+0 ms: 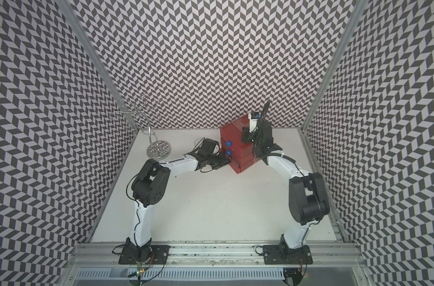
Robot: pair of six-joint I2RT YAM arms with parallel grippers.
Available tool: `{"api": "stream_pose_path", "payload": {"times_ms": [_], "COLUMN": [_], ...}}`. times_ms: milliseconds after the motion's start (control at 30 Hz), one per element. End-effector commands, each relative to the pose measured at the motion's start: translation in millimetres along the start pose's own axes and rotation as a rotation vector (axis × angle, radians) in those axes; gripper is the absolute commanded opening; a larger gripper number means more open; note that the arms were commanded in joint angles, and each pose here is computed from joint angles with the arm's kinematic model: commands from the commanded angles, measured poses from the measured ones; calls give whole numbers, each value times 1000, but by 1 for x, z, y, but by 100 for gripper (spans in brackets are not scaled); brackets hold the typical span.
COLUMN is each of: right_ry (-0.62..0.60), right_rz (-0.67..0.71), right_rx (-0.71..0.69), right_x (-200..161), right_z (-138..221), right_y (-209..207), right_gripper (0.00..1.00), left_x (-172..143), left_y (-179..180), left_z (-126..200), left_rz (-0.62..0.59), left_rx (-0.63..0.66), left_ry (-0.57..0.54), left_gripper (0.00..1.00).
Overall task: Place the fruit knives into the drawer by color
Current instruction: Close the drawer in the storage box.
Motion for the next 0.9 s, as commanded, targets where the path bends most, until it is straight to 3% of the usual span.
{"api": "stream_pose_path", "payload": {"times_ms": [0, 867], "right_ry": [804, 796], "right_rz": [-231, -235], "right_rx": [13, 12], "right_x": [-249, -246], "right_z": [19, 20], "right_y": [10, 10], "right_gripper": [0, 0], "left_x": [0, -9], "left_y": [-16, -30], "left_z": [-6, 1], "left_rz": [-22, -20], "left_rx": [-63, -175], "left_ry": [8, 13], "left_gripper": [0, 0]}}
Point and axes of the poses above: each gripper's point midway between its finger pads, its own z axis back along the fingers, its own y axis along the line the jaws close on, x = y × z, the point moved 2 cm from there along z, back along the fingers, and after that the axes turned 10 degrees about z, right-handed, at the moved point
